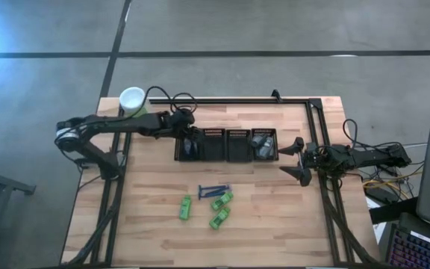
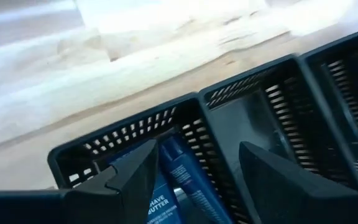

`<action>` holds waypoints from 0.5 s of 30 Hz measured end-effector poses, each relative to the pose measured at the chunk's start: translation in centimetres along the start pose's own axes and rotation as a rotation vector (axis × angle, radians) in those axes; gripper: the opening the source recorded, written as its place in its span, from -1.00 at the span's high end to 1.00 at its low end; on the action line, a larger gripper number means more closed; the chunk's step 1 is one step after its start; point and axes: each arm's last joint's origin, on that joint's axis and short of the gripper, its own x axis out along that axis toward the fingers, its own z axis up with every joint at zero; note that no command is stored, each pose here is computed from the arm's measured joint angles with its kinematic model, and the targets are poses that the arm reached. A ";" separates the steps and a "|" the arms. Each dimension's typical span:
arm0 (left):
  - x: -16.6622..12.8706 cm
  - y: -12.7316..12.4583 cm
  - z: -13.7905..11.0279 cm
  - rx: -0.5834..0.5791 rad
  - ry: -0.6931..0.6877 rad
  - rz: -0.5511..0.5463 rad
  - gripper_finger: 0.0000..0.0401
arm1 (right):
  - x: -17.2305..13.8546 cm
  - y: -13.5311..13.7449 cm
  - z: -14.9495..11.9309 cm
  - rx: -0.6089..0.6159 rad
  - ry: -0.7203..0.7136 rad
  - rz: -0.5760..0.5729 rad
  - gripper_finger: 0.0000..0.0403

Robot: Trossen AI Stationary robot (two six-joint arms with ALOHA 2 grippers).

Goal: Pick & Place Travel size toiletries
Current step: Put the green shampoo into the middle left black bin

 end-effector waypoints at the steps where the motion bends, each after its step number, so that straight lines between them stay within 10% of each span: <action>1: -0.3 -0.1 0.0 0.008 -0.008 -0.010 -0.15 | 0.0 0.0 0.0 0.000 0.000 0.000 -0.81; 15: -3.7 -2.9 -5.2 0.190 0.154 -0.083 -0.16 | 0.0 0.0 0.0 0.000 0.000 0.000 -0.81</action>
